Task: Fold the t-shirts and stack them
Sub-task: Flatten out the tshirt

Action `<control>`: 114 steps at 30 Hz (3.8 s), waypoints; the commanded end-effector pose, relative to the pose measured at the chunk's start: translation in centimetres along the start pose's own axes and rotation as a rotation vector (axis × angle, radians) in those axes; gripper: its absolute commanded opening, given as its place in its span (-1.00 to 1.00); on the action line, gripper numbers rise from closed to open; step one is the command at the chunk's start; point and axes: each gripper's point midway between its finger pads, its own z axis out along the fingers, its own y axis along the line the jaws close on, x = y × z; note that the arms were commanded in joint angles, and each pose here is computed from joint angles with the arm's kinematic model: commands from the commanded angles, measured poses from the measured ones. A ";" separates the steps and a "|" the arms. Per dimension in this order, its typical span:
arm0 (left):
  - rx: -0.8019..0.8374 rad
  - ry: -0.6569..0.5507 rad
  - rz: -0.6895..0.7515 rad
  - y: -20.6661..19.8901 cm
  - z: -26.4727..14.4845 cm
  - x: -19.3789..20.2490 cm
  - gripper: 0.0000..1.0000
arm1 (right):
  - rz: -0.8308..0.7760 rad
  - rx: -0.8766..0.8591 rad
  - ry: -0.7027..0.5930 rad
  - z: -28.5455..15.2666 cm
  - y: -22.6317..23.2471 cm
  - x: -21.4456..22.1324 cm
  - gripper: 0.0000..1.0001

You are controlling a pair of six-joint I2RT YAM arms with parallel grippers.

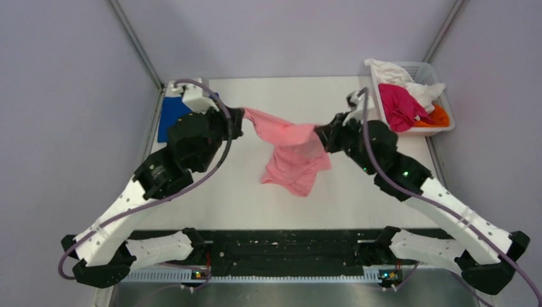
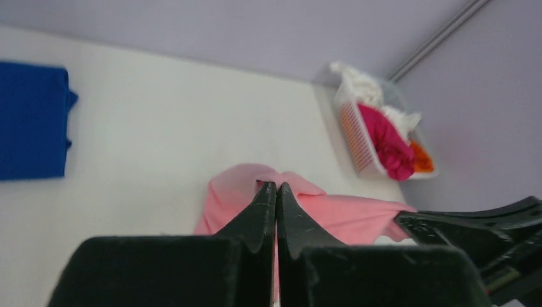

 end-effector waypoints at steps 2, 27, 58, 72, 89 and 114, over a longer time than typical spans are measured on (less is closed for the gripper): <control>0.141 -0.316 0.012 -2.8 -5.2 -12.4 -1.00 | -0.186 -0.100 -0.313 -6.3 4.0 -14.7 -1.00; -0.250 -0.637 0.107 1.7 5.4 -27.7 -1.00 | -0.486 -0.035 -0.559 3.6 -0.6 -34.6 -1.00; -1.013 0.115 -0.199 29.1 -2.9 18.2 -1.00 | -0.282 -0.493 0.618 1.0 2.1 16.4 -0.57; -0.723 0.303 -0.002 20.3 0.7 15.6 0.98 | -0.141 -0.130 0.387 3.7 -2.1 13.8 0.97; -0.626 0.441 -0.068 22.9 8.8 20.9 0.98 | 0.123 0.072 0.544 13.2 -6.3 18.3 0.97; 0.293 1.137 -0.074 -1.3 6.5 39.1 0.98 | 0.107 0.205 0.566 29.1 -16.5 14.7 0.97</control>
